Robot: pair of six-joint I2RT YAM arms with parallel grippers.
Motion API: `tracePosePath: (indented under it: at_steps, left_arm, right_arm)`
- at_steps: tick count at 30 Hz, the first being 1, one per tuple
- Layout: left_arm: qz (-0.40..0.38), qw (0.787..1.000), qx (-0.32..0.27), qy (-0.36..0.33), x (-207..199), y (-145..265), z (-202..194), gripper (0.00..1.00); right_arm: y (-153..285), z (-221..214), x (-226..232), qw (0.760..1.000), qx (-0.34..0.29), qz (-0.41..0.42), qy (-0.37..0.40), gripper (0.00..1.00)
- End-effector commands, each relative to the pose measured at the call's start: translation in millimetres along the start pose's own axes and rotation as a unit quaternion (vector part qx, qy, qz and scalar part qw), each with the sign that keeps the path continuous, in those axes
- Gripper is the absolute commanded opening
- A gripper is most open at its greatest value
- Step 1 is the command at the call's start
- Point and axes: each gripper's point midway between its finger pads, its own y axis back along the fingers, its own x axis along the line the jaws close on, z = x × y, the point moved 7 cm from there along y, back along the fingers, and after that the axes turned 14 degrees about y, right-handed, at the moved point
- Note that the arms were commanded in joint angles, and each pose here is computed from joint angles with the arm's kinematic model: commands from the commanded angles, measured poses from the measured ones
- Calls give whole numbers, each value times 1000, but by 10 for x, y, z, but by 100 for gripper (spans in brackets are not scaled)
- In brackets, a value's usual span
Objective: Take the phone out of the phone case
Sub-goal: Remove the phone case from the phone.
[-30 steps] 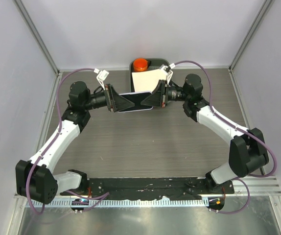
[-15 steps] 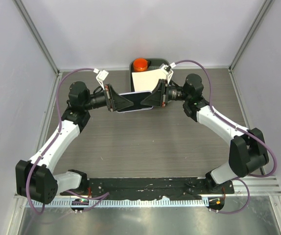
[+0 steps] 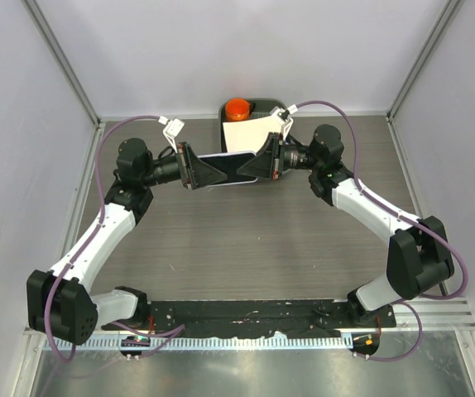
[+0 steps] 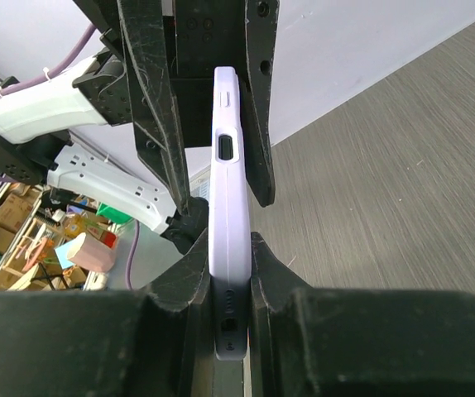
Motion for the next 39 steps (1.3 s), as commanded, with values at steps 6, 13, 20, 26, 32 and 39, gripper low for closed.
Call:
tracePosePath:
  at_steps: [6, 13, 20, 26, 32, 39]
  left_arm:
    - [-26, 999, 11, -23, -134, 25, -45, 46]
    - [-26, 999, 11, -25, -141, 21, -41, 14]
    - [-28, 999, 8, -32, -175, 30, -13, 0]
    - [-56, 997, 11, -56, -250, 73, -3, 0]
    - [-66, 996, 4, -65, -275, 119, 12, 0]
    - [-127, 989, 13, -79, -484, 174, 11, 0]
  right_arm:
    - [-28, 346, -38, 996, -58, -36, 63, 1]
    - [-29, 334, -35, 996, -57, -36, 62, 1]
    - [5, 358, -4, 994, -47, -41, 86, 3]
    - [70, 392, 159, 993, -36, -27, 113, 36]
    - [175, 465, 312, 989, -44, -26, 141, 57]
    - [301, 542, 483, 987, -77, -25, 141, 63]
